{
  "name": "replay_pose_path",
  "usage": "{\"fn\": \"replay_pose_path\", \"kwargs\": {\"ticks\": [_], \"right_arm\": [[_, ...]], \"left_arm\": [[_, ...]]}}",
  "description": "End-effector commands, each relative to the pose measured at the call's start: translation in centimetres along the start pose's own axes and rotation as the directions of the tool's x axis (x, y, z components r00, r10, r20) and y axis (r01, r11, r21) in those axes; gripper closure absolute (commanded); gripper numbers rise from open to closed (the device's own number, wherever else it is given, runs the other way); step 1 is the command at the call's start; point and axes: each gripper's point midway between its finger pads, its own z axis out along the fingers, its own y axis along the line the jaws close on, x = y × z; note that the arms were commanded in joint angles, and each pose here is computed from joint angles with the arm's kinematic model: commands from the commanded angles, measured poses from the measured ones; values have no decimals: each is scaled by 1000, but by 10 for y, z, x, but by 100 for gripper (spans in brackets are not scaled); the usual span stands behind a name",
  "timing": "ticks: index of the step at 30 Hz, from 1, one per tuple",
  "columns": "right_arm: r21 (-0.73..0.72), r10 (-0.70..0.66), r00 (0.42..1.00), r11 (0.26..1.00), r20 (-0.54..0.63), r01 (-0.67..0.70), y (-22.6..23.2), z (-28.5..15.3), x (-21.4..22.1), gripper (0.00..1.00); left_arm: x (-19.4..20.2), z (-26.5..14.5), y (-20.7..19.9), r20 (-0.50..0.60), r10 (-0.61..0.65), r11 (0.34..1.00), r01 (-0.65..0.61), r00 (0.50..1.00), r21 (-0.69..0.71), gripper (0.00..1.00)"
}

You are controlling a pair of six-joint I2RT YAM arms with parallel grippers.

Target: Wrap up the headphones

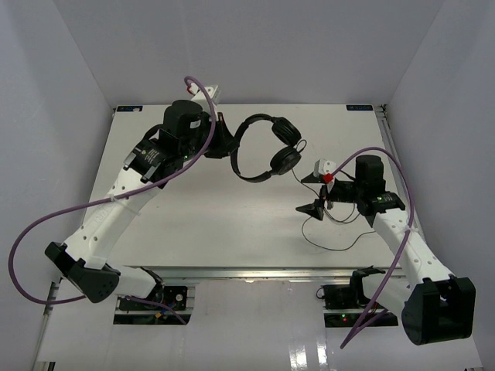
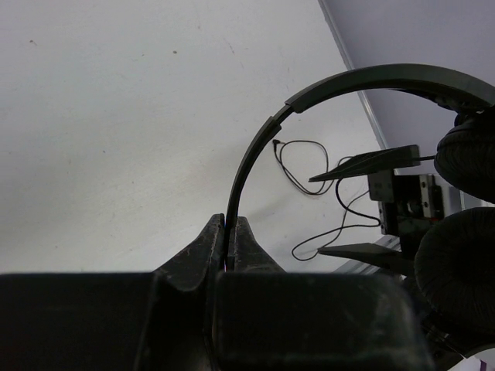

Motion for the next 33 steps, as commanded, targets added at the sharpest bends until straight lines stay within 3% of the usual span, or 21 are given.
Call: {"fn": "replay_pose_path", "kwargs": {"ticks": [1,10,16,26,30,33], "right_arm": [[-27,27,999,999,33,-26,4,-2,-15,3],[-39,68,998,997,17,-67,8,2,1,6],[-4,79,996,997,-28,-79,-6,9,23,13],[-7,44,999,999,-2,-44,5,4,18,23],[-29,61,998,998,35,-60,8,7,14,35],[-53,82,996,995,45,-80,4,11,9,51]], "left_arm": [[-15,-8,2,68,-2,1000,1,998,9,100],[-28,-11,2,96,-4,1000,1,995,23,100],[-34,-15,5,109,-9,1000,8,994,17,100],[-58,-14,25,154,-54,998,55,987,-3,100],[-62,-3,21,149,-116,993,110,982,48,100],[-65,4,18,144,-169,984,158,975,80,100]]}}
